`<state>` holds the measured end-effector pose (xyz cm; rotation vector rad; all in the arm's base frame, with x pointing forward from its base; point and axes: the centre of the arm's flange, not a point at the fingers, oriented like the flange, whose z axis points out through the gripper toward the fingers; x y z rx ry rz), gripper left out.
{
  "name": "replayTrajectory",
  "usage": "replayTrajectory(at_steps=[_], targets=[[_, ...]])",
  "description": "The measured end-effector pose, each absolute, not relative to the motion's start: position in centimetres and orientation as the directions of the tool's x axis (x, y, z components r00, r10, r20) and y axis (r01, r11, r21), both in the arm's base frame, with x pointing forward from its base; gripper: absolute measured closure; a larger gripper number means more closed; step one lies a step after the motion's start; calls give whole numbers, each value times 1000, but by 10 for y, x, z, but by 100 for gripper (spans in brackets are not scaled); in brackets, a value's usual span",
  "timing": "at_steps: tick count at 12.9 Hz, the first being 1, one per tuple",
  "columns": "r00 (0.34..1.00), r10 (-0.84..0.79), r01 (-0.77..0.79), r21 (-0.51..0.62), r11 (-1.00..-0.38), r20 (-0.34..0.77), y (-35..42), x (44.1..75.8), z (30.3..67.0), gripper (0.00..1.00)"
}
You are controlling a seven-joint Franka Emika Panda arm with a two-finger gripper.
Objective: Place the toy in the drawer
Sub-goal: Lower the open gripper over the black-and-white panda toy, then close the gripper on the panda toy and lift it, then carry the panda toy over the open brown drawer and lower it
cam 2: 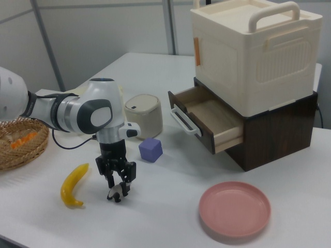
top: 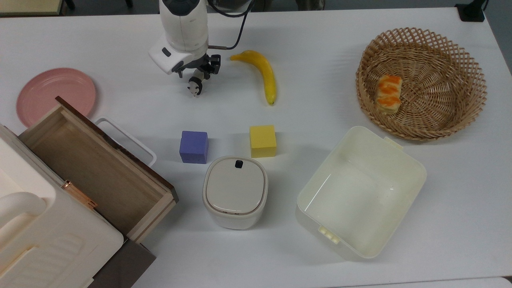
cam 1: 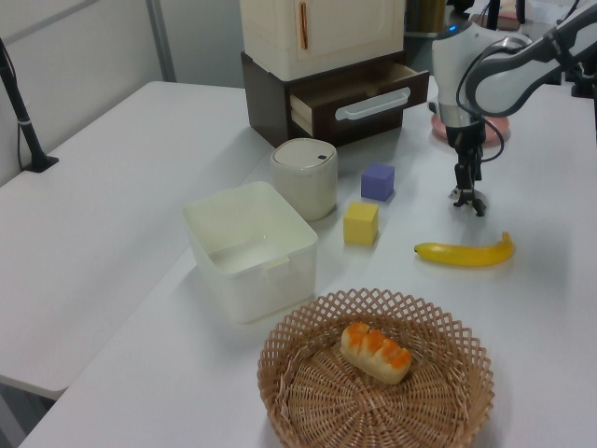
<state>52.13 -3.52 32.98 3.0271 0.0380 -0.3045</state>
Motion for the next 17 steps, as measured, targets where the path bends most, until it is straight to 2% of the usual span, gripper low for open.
replayTrajectory(at_steps=[1, 2, 3, 7, 9, 11, 12, 15, 17], targets=[[979, 15, 35, 96, -995, -203, -35, 521, 327, 42], [979, 15, 36, 96, -995, -205, -35, 521, 325, 60], [979, 15, 36, 96, -995, -204, -35, 522, 326, 65], [980, 16, 36, 97, -995, -199, -34, 523, 328, 67], [988, 16, 32, 98, -995, -155, -34, 531, 348, 67], [998, 14, 21, 102, -995, -66, -36, 552, 394, 67], [1000, 7, 6, 97, -995, 10, -36, 569, 438, 67], [984, -21, -34, 70, -997, 175, -43, 601, 521, 67], [958, -52, -69, 52, -996, 283, -55, 631, 544, 67]])
